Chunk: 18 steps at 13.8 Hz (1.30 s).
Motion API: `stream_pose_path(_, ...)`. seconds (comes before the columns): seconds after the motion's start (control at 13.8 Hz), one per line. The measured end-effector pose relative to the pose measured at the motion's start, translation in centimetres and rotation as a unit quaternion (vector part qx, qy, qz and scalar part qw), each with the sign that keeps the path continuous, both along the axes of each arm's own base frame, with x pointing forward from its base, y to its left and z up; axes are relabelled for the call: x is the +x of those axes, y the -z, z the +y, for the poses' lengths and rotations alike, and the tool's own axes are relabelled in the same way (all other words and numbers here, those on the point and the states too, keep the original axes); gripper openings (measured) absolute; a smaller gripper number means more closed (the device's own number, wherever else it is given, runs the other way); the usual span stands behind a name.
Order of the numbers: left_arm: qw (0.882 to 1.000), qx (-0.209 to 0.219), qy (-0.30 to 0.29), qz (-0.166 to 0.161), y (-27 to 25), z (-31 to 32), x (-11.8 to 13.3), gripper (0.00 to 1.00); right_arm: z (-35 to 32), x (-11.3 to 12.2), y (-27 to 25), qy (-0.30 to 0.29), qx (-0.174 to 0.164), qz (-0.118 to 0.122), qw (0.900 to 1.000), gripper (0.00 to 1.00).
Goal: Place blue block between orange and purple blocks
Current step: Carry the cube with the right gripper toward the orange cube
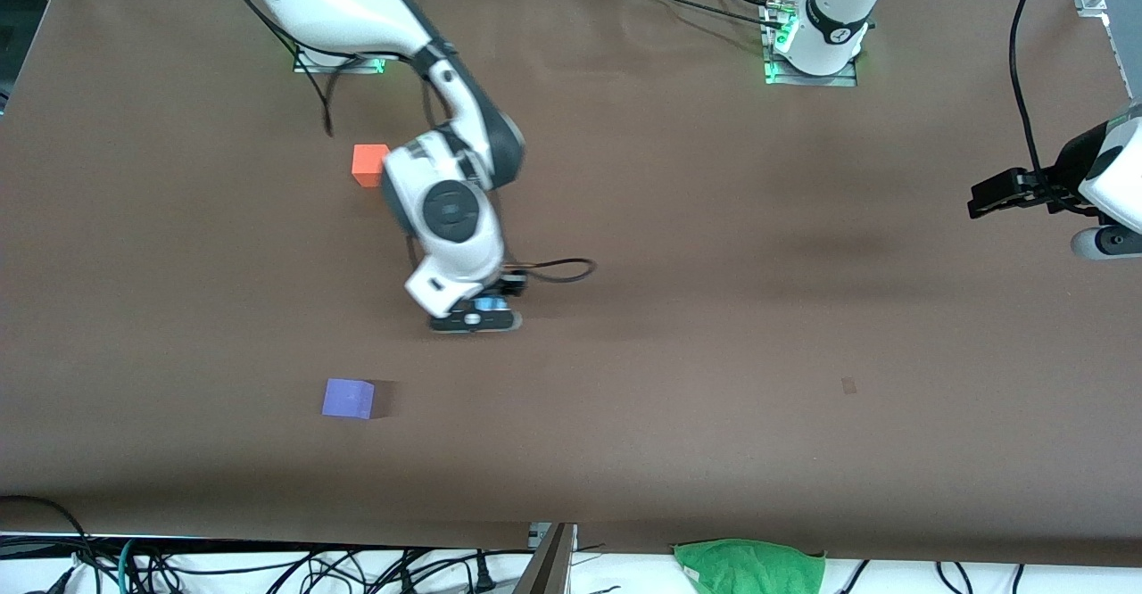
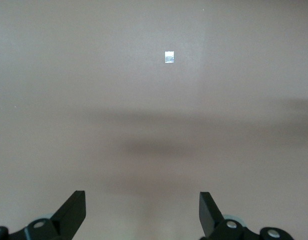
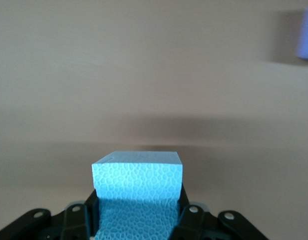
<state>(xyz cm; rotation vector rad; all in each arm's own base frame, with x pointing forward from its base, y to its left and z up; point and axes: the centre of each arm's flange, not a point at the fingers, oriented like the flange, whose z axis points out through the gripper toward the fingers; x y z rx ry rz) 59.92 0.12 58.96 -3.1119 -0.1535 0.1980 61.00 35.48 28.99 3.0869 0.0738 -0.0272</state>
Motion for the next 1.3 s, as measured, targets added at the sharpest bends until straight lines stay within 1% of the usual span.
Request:
stream_pose_path(0.07,1.0,0.0,0.0,0.0,0.0,0.0,0.0,1.0,-2.6,-0.8,0.1,0.003,0.0,0.001,1.0,0.57)
stream_pose_path(0.14,1.0,0.0,0.0,0.0,0.0,0.0,0.0,1.0,-5.0,-2.0,0.4,0.007,0.001,-0.005,1.0,0.57)
stream_pose_path(0.22,1.0,0.0,0.0,0.0,0.0,0.0,0.0,1.0,-7.1,-3.6,1.0,0.011,0.003,-0.012,1.0,0.57)
stream_pose_path(0.36,1.0,0.0,-0.001,0.001,0.1,0.1,0.0,1.0,-11.6,-7.0,2.7,0.012,0.003,-0.017,1.0,0.57)
stream_pose_path(0.43,1.0,0.0,-0.001,0.001,0.1,0.2,0.1,1.0,-14.0,-8.4,3.6,0.012,0.001,-0.018,1.0,0.57)
stream_pose_path(0.51,1.0,0.0,-0.002,0.002,0.2,0.2,0.1,1.0,-16.0,-9.3,4.4,0.011,0.0,-0.018,1.0,0.57)
stream_pose_path(0.58,1.0,0.0,-0.002,0.002,0.2,0.3,0.1,1.0,-17.6,-9.8,4.9,0.009,-0.003,-0.018,1.0,0.57)
stream_pose_path(0.8,1.0,0.0,-0.002,0.002,0.3,0.3,0.1,1.0,-20.0,-9.6,5.4,0.012,-0.006,-0.017,1.0,0.57)
stream_pose_path(0.94,1.0,0.0,-0.002,0.002,0.3,0.3,0.1,1.0,-20.3,-9.5,5.5,0.016,-0.003,-0.018,1.0,0.57)
stream_pose_path(1.3,1.0,0.0,-0.002,0.002,0.3,0.3,0.1,1.0,-20.3,-9.2,6.7,0.016,-0.001,-0.032,0.999,0.57)
